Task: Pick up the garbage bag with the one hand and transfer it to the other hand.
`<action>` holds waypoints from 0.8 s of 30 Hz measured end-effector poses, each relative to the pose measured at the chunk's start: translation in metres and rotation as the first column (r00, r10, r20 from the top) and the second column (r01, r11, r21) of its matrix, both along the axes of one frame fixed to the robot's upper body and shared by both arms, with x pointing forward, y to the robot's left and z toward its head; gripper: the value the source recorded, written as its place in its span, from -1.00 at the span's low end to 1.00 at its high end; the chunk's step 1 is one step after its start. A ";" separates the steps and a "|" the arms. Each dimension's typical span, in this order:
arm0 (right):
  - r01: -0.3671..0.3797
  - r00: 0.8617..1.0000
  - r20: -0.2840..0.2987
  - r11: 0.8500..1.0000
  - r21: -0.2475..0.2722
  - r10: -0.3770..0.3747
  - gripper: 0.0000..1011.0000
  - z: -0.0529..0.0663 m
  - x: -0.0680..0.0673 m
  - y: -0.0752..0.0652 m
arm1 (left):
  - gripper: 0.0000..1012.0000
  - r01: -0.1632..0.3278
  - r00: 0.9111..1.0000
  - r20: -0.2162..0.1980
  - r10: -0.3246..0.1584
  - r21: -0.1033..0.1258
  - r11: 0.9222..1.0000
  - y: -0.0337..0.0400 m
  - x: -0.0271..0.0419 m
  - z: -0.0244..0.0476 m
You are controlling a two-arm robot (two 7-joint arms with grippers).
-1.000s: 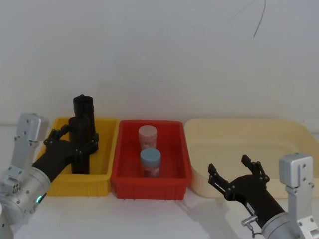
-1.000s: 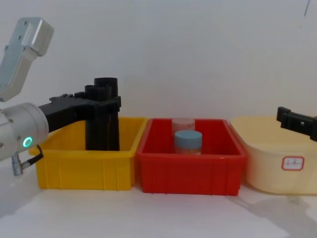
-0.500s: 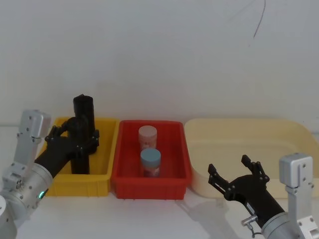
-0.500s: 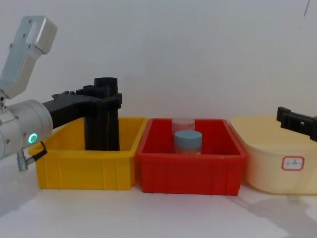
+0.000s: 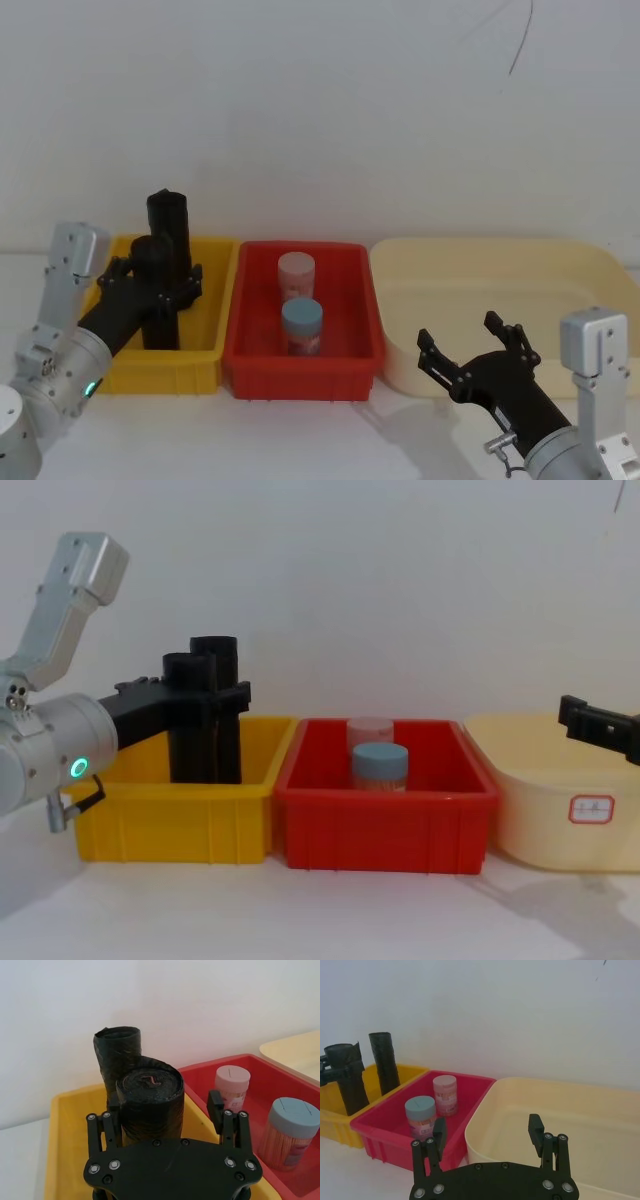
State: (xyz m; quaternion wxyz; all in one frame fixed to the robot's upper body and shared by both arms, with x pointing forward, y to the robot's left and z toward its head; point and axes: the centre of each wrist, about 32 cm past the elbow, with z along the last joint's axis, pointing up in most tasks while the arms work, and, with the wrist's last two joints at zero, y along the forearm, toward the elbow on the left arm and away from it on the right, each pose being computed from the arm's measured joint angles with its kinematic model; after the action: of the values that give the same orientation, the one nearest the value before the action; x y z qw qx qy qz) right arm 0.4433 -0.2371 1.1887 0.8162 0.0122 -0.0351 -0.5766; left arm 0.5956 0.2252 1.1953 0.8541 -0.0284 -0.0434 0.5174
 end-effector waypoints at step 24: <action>0.000 1.000 0.000 1.000 0.000 0.000 0.98 0.000 0.000 0.000 | 0.12 0.086 0.996 0.039 -0.085 -0.027 0.996 -0.0035 0.0067 0.0050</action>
State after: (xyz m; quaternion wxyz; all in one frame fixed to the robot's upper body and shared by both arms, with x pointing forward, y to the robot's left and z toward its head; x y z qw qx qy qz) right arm 0.4433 -0.2371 1.1887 0.8162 0.0122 -0.0351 -0.5766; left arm 0.6023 0.2216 1.2003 0.8740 -0.0522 -0.0508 0.4804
